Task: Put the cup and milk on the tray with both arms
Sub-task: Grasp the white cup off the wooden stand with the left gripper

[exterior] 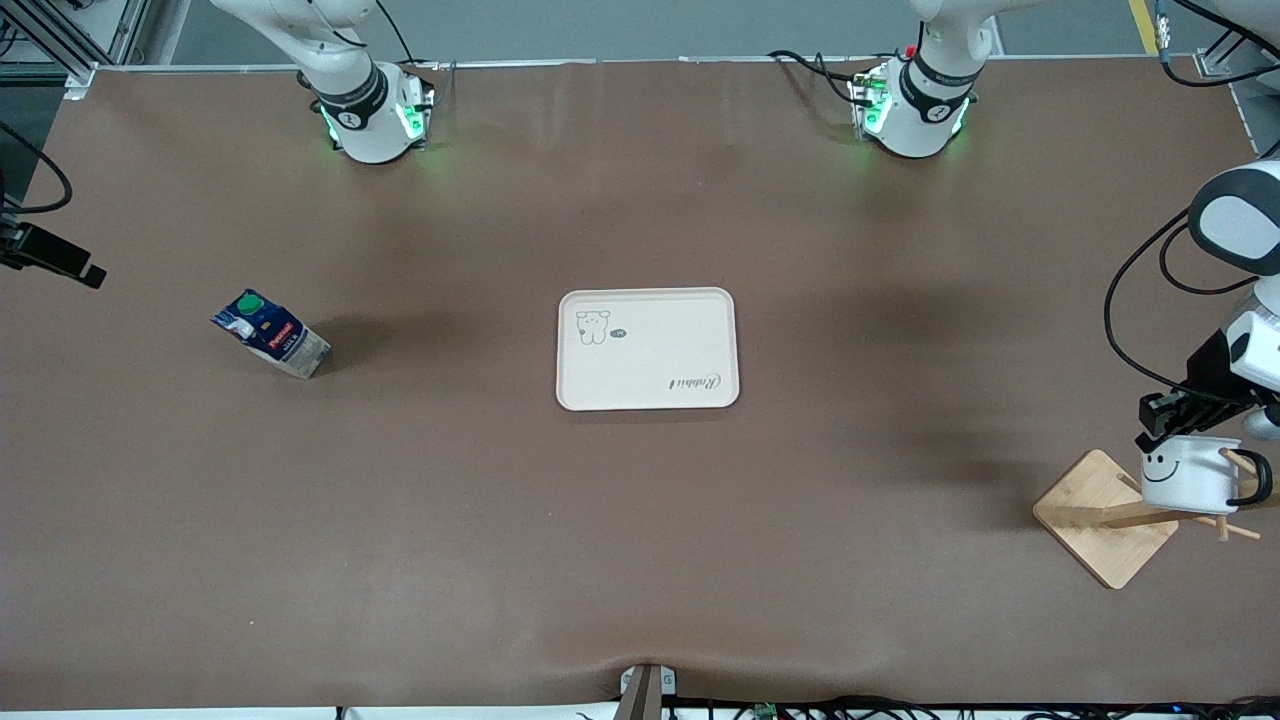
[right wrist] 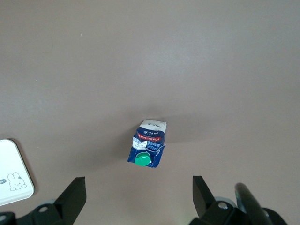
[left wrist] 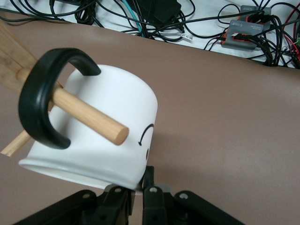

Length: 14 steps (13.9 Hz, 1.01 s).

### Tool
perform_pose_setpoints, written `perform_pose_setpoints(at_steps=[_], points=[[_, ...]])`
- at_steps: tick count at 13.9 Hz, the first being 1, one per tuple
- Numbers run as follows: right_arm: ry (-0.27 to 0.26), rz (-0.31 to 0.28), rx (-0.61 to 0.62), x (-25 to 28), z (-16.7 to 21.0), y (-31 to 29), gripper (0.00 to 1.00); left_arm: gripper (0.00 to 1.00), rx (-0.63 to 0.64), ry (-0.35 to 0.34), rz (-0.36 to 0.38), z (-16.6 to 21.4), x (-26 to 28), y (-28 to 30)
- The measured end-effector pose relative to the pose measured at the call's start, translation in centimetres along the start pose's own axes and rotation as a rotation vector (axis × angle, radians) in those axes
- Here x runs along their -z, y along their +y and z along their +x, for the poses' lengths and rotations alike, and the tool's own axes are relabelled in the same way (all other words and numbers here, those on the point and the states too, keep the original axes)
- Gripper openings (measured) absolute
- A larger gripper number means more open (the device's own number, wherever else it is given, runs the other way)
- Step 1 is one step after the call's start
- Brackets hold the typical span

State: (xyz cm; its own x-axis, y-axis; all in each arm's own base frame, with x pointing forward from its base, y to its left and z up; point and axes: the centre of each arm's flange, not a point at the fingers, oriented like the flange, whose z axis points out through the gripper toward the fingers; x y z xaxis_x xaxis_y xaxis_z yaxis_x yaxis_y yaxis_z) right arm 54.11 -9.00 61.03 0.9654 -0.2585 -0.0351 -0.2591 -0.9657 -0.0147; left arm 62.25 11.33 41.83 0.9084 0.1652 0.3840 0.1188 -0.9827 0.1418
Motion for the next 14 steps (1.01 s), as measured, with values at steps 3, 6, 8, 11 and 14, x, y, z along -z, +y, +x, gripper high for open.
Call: perform_pose_setpoints(at_steps=[3,6,8,11,14], points=[[0.0,0.0,0.0,0.0,0.0,0.0,1.0,0.11,-0.011,0.0,-0.007,0.2,0.1,0.7],[0.0,0.0,0.0,0.0,0.0,0.0,1.0,0.09,-0.02,-0.021,-0.018,0.5,0.4,1.3],[-0.001,0.0,-0.001,0.0,0.0,0.0,1.0,0.09,-0.025,-0.041,-0.027,0.7,0.7,1.6],[-0.002,0.0,-0.001,-0.1,0.0,0.0,1.0,0.09,-0.03,-0.07,-0.037,0.9,1.1,1.8],[-0.004,0.0,-0.005,-0.1,0.1,0.2,1.0,0.09,-0.037,-0.093,-0.047,1.4,1.8,2.2]])
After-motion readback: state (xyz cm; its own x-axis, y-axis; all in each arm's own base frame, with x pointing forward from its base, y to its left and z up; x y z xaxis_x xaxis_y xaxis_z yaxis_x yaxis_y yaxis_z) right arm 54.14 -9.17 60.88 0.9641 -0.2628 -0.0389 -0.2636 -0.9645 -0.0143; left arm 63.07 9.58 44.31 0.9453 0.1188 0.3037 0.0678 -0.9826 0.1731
